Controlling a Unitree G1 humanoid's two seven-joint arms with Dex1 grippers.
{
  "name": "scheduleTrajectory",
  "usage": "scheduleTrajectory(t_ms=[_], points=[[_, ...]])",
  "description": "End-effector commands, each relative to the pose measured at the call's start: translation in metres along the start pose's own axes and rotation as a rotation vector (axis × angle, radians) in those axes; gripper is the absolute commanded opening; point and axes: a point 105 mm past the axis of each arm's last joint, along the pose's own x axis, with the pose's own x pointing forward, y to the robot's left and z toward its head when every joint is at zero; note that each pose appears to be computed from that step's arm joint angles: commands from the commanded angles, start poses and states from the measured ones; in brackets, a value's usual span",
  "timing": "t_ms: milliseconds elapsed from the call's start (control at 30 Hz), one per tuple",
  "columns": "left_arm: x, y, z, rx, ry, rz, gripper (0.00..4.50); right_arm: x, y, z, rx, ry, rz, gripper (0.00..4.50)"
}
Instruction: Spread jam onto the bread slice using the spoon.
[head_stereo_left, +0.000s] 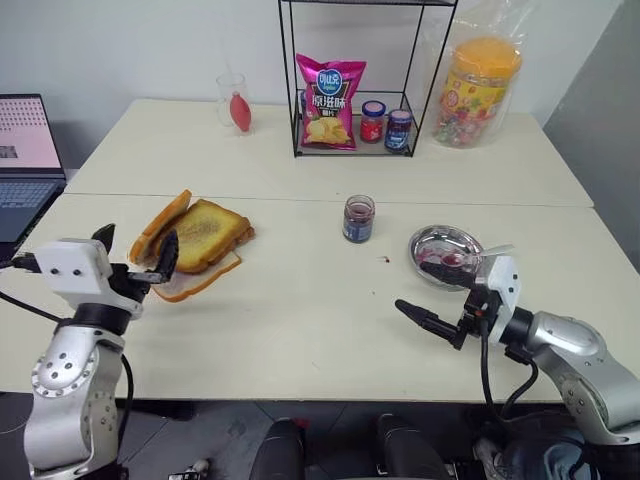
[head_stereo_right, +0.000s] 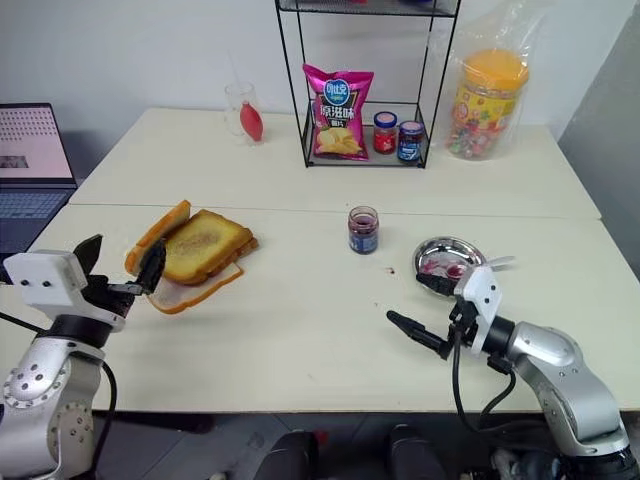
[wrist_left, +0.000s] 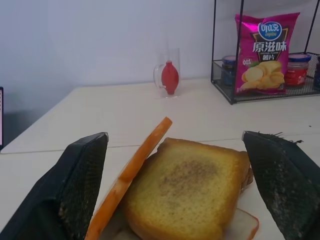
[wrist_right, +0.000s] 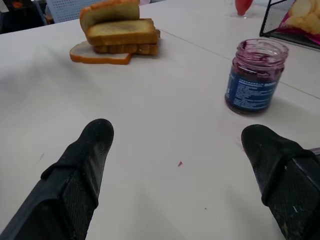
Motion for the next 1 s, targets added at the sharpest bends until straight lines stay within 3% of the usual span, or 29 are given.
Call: scheduleTrajectory(t_ms=[33,333,667,1000], points=[[0.004,0.014,0.002,0.017,0.026,0.005,4.5,0.01,0.015,0.022,-0.014,-0.045,0.087,4.48],[0.035,0.026,-0.021,-0.067,0.127,0.028,4.5,0.033,0.033,0.043,0.034,-0.001,0.214,4.48],[0.054,0.027,-0.031,-0.089,0.19,0.022,4.5,0.037,0.029,0.059,0.018,-0.033,0.21,4.48],[0.059,0.031,-0.031,-0.064,0.182,0.056,2.65,0.036,0.025,0.061,0.022,-0.04,0.188,4.5]])
